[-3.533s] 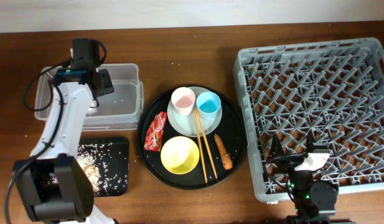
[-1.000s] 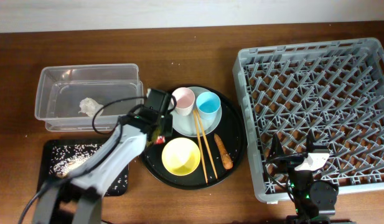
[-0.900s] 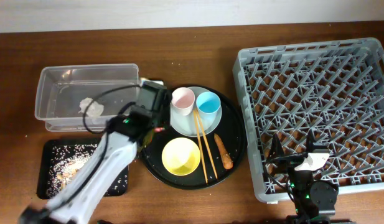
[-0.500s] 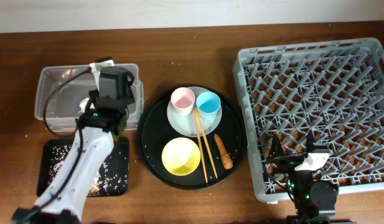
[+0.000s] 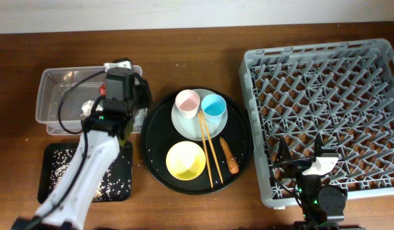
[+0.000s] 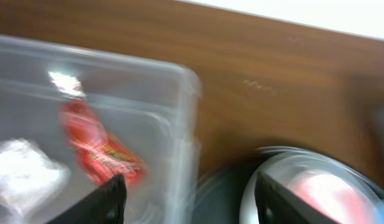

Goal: Sort waste into correct bins and load items into the dishwasher rack
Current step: 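Grasp the red wrapper with left gripper and drop it in bin, then reach the left gripper to the carrot and grasp it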

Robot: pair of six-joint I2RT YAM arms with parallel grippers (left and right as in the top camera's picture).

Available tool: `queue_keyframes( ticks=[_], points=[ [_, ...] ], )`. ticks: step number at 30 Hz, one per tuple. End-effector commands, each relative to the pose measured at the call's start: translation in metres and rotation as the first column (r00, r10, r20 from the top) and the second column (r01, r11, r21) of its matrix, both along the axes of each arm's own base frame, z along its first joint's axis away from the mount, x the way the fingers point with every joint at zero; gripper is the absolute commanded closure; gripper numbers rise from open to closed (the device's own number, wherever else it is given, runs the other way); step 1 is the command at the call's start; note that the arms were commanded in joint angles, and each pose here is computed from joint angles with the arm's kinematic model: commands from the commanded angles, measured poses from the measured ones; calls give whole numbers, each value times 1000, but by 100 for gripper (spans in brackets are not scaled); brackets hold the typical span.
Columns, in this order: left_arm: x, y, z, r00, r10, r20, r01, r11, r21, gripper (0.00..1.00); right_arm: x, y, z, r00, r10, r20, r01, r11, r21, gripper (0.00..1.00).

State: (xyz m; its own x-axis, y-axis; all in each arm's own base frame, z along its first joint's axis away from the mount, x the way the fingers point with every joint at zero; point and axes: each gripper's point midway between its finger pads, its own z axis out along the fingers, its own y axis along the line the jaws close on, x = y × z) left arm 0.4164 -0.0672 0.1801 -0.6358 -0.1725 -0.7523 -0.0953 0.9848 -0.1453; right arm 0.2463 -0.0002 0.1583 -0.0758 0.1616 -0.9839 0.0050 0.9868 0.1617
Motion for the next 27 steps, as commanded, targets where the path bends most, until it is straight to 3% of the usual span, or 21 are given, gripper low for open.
queue_keyframes(
  ticks=[1,5,8,13,15,17,18,19,22,27],
  points=[
    [-36,-78,23,964,-261,-47,250,953,-174,42,0,-1,-2,1000,-6,0,6,1000,4,2],
    [-81,-140,20,880,-458,-125,429,879,-207,61,0,-1,-2,1000,-6,0,6,1000,4,2],
    [-113,-189,22,756,-647,-97,633,761,-143,66,0,-1,-2,1000,-6,0,6,1000,4,2],
    [-143,-233,41,633,-769,-95,761,640,-105,66,0,-1,-2,1000,-6,0,6,1000,4,2],
    [-149,-246,36,537,-823,-184,831,554,-49,72,0,-1,-2,1000,-6,0,6,1000,4,2],
    [-157,-261,14,372,-870,-323,922,386,20,73,0,-1,-2,1000,-6,0,6,1000,4,2],
    [-153,-267,2,352,-861,-366,929,370,23,73,0,-1,-2,1000,-6,0,6,1000,4,2],
    [-148,-274,-8,370,-847,-381,916,402,-3,73,0,-1,-2,1000,-6,0,6,1000,4,2],
    [-145,-277,-42,352,-818,-455,911,411,-34,73,0,-1,-2,1000,-6,-1,6,1000,4,2],
    [-147,-275,-77,294,-795,-530,926,375,-49,72,0,-1,-2,1000,-6,0,6,1000,4,2]
  ],
)
